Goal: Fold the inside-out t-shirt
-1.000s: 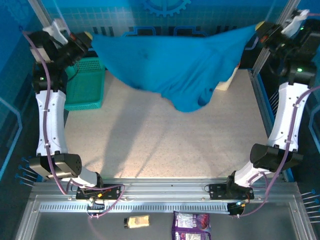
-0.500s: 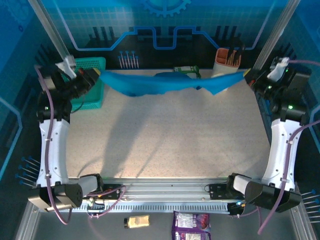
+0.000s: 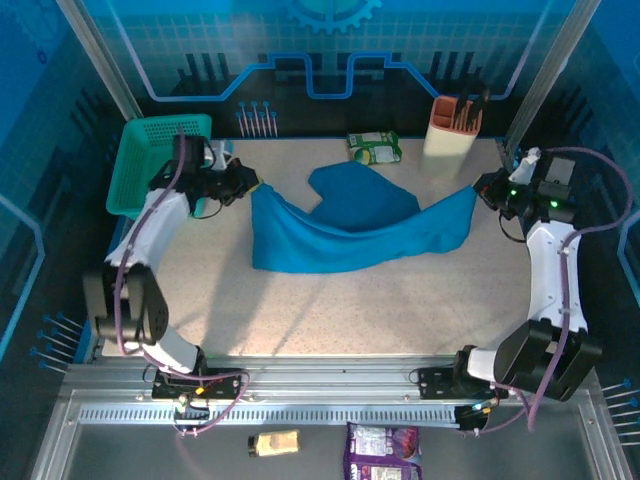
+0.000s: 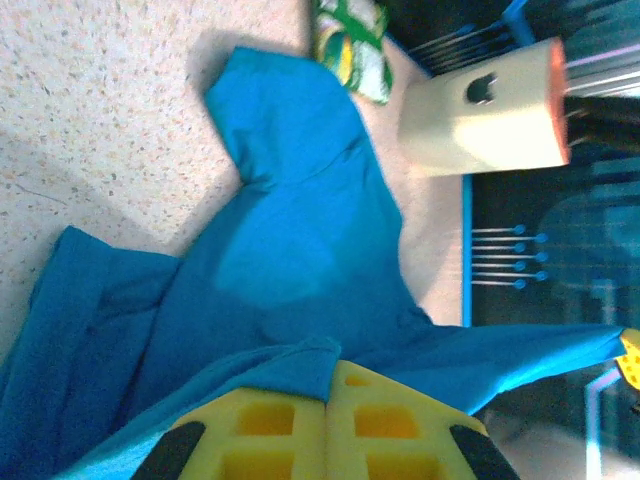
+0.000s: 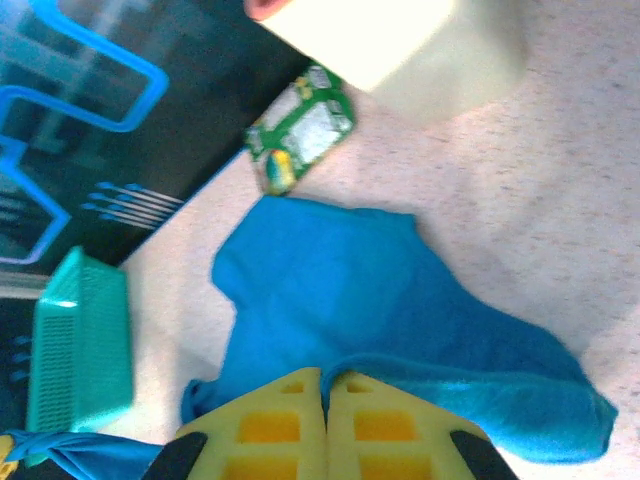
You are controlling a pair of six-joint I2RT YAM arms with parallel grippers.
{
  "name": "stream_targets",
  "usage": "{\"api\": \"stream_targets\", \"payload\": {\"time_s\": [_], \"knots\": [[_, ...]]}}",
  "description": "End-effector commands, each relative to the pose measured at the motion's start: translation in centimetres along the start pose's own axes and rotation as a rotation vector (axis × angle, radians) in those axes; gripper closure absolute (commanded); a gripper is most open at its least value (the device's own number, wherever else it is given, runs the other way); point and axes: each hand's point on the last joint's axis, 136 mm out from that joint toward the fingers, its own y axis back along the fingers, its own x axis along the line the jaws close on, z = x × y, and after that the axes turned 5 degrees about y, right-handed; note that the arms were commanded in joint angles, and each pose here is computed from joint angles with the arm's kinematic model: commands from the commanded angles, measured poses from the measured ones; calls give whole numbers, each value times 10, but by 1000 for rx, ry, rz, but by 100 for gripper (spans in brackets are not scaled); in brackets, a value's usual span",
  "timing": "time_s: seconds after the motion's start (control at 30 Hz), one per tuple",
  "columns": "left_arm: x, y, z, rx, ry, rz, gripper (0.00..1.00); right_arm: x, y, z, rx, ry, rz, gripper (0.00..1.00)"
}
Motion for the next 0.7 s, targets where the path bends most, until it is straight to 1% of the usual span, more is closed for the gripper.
{"api": "stream_targets", "payload": {"time_s": [0.0,0.13,0.2,0.23,0.27,0.3,0.4,0.53,0.67], "knots": [[4,-24,4,53,-53,2,100,-41,-17,3,-24,8,-125,100],[29,-60,19,94,-26,34,98,-66,-37,-3,0,-8,-179,100],[32,-70,27,94,-30,33,94,-74,-49,-8,34,-18,-184,100],[31,-72,31,86,-39,28,86,-78,-54,-11,51,-25,-186,100],[30,-70,34,77,-50,35,75,-82,-59,-13,65,-29,-189,100],[31,-67,36,68,-58,54,68,-85,-62,-16,74,-34,-193,100],[40,-49,39,27,-66,109,63,-92,-67,-22,87,-42,-202,100],[73,-30,22,26,-6,142,60,-95,-69,-25,100,-36,-208,100],[105,-33,-14,98,29,167,57,-97,-69,-28,111,-37,-207,100]]}}
